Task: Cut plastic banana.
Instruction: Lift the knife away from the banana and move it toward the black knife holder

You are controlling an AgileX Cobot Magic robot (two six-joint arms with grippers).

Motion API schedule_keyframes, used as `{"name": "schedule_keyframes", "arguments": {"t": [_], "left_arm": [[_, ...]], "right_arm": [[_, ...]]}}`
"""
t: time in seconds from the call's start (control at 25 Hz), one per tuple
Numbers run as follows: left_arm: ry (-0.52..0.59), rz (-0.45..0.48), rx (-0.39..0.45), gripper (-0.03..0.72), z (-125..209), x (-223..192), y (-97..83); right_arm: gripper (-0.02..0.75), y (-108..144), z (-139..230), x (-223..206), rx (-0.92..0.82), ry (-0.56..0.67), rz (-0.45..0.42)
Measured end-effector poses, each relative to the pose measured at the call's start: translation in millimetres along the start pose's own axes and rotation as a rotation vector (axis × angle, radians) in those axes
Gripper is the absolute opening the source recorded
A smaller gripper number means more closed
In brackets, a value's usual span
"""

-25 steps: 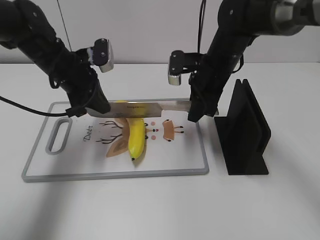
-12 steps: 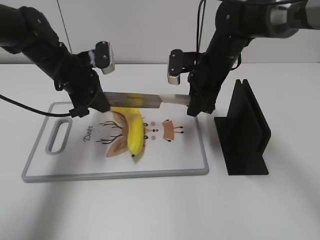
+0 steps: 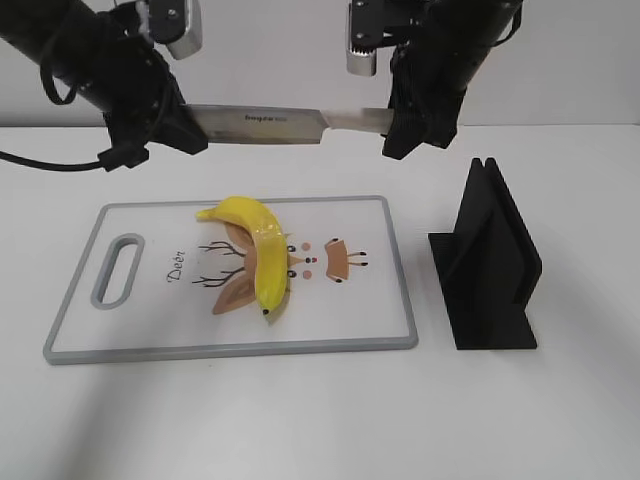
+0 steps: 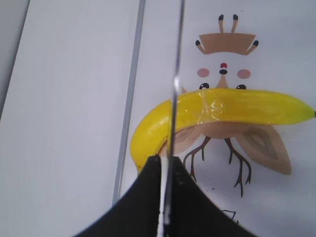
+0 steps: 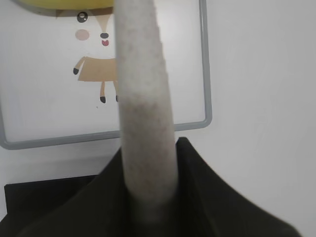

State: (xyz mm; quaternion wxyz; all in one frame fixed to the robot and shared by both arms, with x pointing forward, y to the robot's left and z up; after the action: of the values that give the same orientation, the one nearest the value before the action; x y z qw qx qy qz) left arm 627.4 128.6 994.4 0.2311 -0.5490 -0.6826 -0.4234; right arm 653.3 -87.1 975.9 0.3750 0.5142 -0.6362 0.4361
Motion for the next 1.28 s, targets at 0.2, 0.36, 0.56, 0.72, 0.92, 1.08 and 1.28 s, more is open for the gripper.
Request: {"name": "schedule_keyframes", "arguments": {"t": [0.2, 0.36, 0.56, 0.72, 0.92, 1.08, 1.28], "left_arm": [[-0.012, 0.032, -0.009, 0.029, -6, 8, -6.2], [-0.018, 0.054, -0.004, 0.263, -6, 9, -9.2], [-0.043, 0.02, 0.003, 0.572, -13, 16, -6.4], [-0.067, -0.066, 0.016, 0.606, -22, 31, 2.6], [-0.079, -0.18, 0.165, 0.607, -30, 57, 12.7], [-0.043, -0.241, 0.358, 0.596, -31, 81, 12.1], [0.043, -0.307, 0.708, 0.593, -21, 109, 3.9]], "right_arm": [[0.189, 1, -1, 7, 0.032, 0.0, 0.005], [0.182, 2, -1, 9, 0.033, 0.0, 0.003], [0.171, 1, 1, 9, 0.028, 0.007, 0.004], [0.169, 0, 2, 10, 0.019, 0.018, 0.013], [0.169, 0, 0, 25, -0.012, 0.011, 0.043], [0.169, 7, -3, 47, -0.09, 0.006, 0.039], [0.169, 15, -5, 69, -0.258, 0.001, 0.04]]}}
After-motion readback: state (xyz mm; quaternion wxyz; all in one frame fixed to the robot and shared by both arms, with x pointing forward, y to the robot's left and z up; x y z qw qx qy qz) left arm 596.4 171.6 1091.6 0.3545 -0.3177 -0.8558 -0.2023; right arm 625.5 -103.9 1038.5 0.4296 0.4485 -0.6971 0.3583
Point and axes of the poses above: a point on each arm's last joint axis where the gripper is mounted, x pointing back along that axis away from the gripper, y along the wrist's bending axis when the last joint is at zero, z = x × y, the point moved 5 cm from there along -x, pointing out along that axis toward the gripper, and after that the axes turned 1 degree about -x, right-handed, at the moved point
